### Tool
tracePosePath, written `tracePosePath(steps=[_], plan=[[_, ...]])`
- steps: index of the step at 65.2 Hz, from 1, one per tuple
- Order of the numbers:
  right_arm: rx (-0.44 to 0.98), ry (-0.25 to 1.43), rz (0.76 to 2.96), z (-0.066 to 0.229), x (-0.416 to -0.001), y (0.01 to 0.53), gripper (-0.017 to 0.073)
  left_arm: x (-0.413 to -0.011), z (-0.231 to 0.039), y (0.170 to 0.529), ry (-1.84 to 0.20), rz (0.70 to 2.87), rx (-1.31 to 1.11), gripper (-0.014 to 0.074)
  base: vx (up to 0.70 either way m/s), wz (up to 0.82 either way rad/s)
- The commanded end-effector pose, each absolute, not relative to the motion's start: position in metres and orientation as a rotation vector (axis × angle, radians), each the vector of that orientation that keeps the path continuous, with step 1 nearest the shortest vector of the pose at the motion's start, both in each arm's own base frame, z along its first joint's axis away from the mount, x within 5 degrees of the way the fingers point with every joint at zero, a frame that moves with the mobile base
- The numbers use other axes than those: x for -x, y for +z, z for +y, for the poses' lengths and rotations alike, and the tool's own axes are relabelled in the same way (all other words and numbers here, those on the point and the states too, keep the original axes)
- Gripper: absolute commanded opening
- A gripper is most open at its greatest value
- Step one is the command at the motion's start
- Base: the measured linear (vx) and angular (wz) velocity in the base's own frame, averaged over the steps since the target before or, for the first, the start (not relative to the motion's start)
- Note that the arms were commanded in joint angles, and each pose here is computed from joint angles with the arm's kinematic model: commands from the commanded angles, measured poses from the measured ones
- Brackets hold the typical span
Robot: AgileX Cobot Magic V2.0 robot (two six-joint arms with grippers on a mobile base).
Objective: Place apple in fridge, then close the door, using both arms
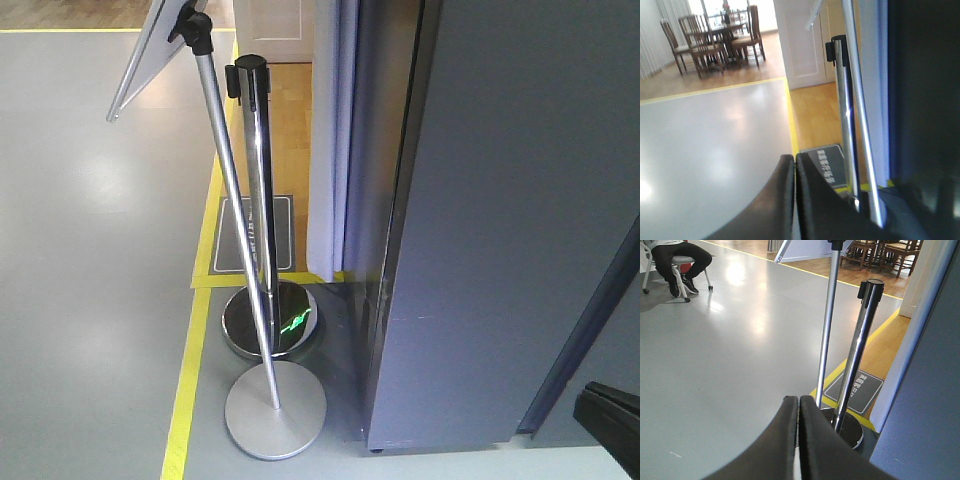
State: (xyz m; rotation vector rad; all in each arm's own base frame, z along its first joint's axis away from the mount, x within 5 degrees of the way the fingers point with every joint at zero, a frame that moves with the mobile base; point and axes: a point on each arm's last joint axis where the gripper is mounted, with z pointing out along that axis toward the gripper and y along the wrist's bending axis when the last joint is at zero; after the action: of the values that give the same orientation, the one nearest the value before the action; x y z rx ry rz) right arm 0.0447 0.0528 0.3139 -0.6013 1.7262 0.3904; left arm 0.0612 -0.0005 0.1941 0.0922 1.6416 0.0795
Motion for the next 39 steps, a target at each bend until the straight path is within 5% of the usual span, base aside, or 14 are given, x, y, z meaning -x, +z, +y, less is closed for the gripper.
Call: tracePosePath(steps=[1, 39], plan=[[0.560, 0.399, 1.675, 0.0525, -0.0465, 0.3251, -0.0005, -0.0601, -0.0002, 0.1920, 0.100, 1.576, -0.103, -0.0006, 0.00, 0.00], [0.560, 0.399, 1.675, 0.0525, -0.0464, 0.3251, -0.0005, -0.0562, 0.0055, 0.1957, 0.125, 1.520, 0.031, -0.0005, 0.00, 0.00]])
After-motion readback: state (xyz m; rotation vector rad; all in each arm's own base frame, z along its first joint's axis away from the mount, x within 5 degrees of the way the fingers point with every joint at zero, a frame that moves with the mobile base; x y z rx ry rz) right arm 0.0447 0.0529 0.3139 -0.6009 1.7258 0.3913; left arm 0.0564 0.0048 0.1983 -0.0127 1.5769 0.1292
